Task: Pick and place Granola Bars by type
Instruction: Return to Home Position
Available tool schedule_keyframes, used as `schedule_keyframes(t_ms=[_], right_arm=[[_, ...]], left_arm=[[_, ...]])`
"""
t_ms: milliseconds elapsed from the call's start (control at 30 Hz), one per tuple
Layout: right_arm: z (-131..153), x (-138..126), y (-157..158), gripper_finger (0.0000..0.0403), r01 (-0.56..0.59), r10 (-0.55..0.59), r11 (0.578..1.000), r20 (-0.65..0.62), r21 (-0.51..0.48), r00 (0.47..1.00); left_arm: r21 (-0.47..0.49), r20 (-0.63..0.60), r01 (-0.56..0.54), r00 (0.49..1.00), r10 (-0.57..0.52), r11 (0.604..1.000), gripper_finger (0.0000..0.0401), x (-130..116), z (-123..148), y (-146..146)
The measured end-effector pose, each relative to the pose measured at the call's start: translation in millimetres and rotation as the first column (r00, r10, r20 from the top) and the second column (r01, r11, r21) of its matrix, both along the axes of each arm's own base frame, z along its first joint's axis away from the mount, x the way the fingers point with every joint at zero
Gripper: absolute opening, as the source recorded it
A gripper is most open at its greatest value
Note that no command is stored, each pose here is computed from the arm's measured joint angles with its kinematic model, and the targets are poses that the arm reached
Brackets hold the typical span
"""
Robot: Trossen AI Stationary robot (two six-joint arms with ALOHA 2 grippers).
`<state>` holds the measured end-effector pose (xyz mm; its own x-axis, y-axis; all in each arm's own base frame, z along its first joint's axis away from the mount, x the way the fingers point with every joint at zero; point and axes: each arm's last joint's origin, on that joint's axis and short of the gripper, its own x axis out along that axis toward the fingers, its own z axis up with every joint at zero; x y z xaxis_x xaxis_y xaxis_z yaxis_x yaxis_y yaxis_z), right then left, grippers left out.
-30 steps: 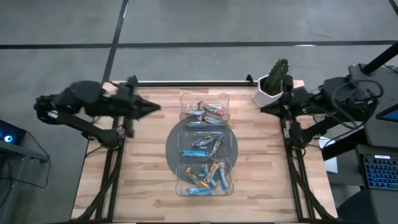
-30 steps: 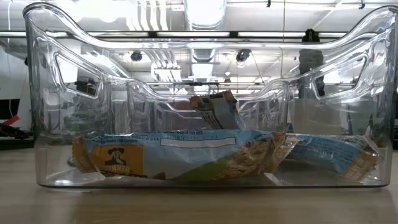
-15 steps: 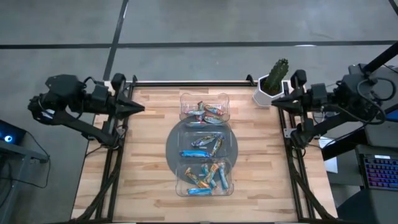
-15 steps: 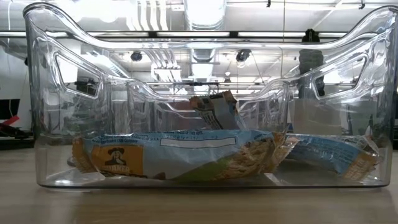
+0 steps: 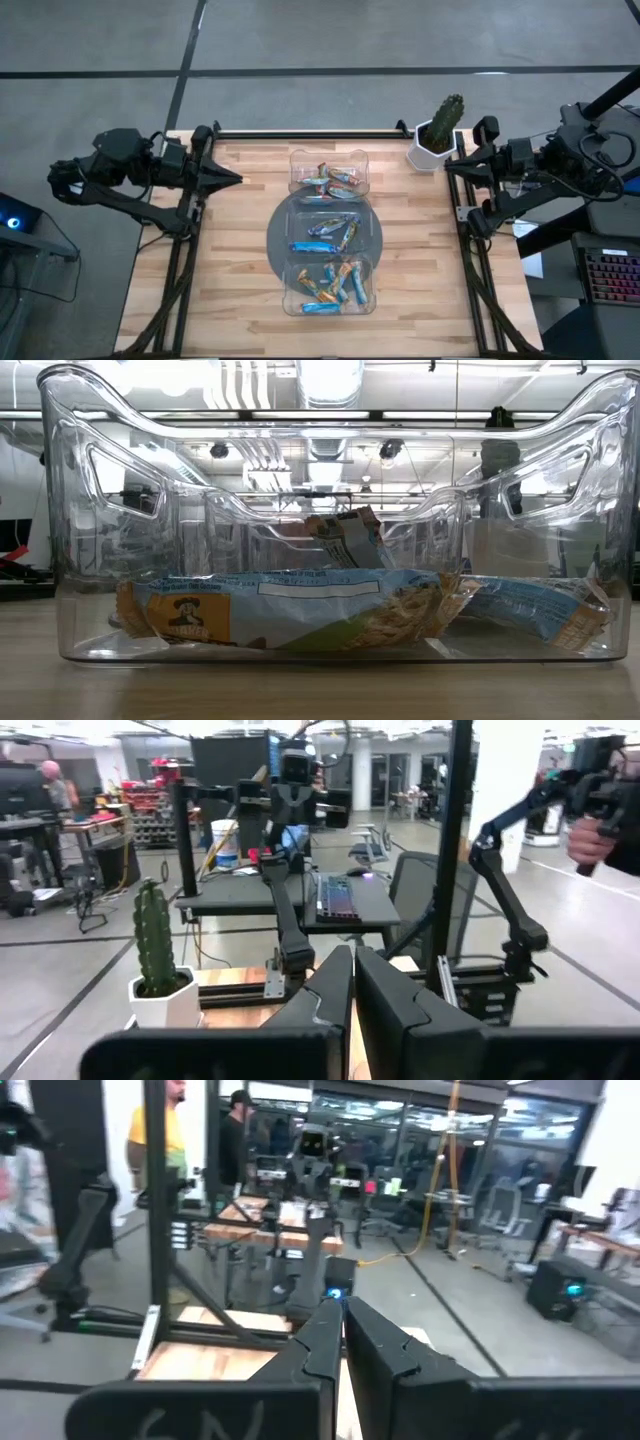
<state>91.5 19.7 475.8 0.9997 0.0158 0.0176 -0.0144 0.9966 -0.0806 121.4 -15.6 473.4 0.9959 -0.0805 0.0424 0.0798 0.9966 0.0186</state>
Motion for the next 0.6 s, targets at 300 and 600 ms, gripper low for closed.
schedule_keyframes(t_ms=[300,600], right_arm=[[8.5,-24.1,-13.3,0.0008,0.093,-0.09,0.995,0.077,-0.037,0.993],[9.3,-35.1,-17.7,0.0008,0.136,-0.127,0.987,0.105,-0.081,0.986]], left_arm=[[-0.021,0.042,-0.055,0.998,0.056,0.998,0.0,-8.2,-4.5,7.7],[-0.025,0.067,-0.128,0.989,0.129,0.991,0.0,-18.4,-1.9,16.1]])
